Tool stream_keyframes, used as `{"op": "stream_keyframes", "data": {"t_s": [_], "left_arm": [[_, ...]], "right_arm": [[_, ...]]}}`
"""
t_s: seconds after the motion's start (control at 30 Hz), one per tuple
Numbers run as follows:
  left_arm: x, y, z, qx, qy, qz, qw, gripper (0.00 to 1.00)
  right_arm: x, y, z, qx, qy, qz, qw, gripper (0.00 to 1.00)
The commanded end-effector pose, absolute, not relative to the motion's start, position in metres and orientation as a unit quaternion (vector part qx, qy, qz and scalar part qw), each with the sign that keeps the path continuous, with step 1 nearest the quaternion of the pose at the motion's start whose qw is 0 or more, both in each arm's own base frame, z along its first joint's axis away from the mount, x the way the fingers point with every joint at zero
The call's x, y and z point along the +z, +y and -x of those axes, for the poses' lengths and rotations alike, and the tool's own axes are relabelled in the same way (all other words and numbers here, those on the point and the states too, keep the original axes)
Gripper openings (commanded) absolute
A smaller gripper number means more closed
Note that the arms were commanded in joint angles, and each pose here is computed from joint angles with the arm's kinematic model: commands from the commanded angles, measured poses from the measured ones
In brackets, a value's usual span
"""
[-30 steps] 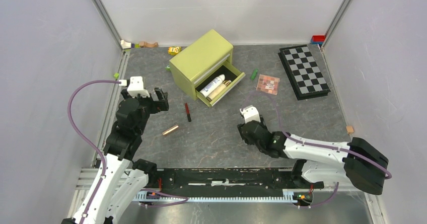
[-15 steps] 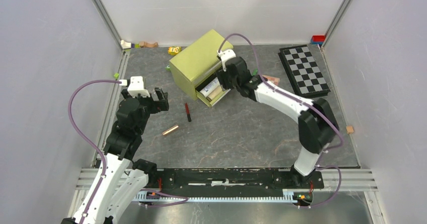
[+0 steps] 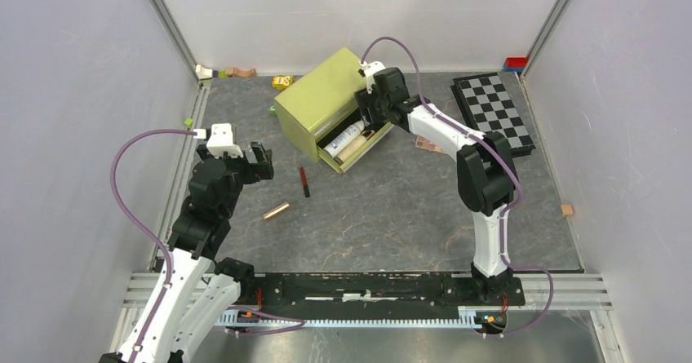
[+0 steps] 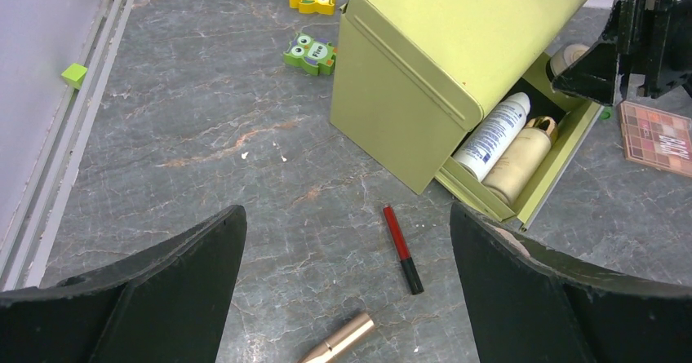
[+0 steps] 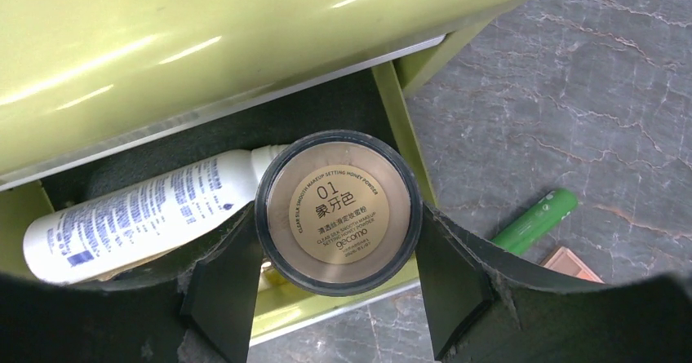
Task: Organize the makeup
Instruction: Place the makeup in the drawer.
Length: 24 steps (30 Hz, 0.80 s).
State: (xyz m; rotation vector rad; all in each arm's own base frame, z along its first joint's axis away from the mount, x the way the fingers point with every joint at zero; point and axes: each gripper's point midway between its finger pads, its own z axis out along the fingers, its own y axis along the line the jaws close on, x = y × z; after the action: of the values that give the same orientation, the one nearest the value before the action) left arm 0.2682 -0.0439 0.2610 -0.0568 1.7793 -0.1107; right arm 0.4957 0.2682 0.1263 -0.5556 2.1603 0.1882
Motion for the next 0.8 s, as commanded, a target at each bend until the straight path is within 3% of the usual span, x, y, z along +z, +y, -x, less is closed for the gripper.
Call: {"op": "stream_keyframes", "data": {"t_s": [0.0, 0.43, 0.77], "left_arm": [[0.268, -0.040, -0.272, -0.033, 0.766, 0.016, 0.642, 1.00], [0.266, -0.041, -0.273, -0.035, 0.767, 0.014, 0.641, 1.00], [0.266, -0.043, -0.273, -0.038, 0.767, 0.011, 0.641, 1.00]], "right_arm": [[0.152, 0.282, -0.520, 0.118, 0.846, 0.216, 0.473, 0.47], [0.125, 0.288, -0.537, 0.123, 0.854, 0.196, 0.466, 0.50], [0.118, 0.280, -0.548, 0.101, 0.858, 0.164, 0.477, 0.72]]}}
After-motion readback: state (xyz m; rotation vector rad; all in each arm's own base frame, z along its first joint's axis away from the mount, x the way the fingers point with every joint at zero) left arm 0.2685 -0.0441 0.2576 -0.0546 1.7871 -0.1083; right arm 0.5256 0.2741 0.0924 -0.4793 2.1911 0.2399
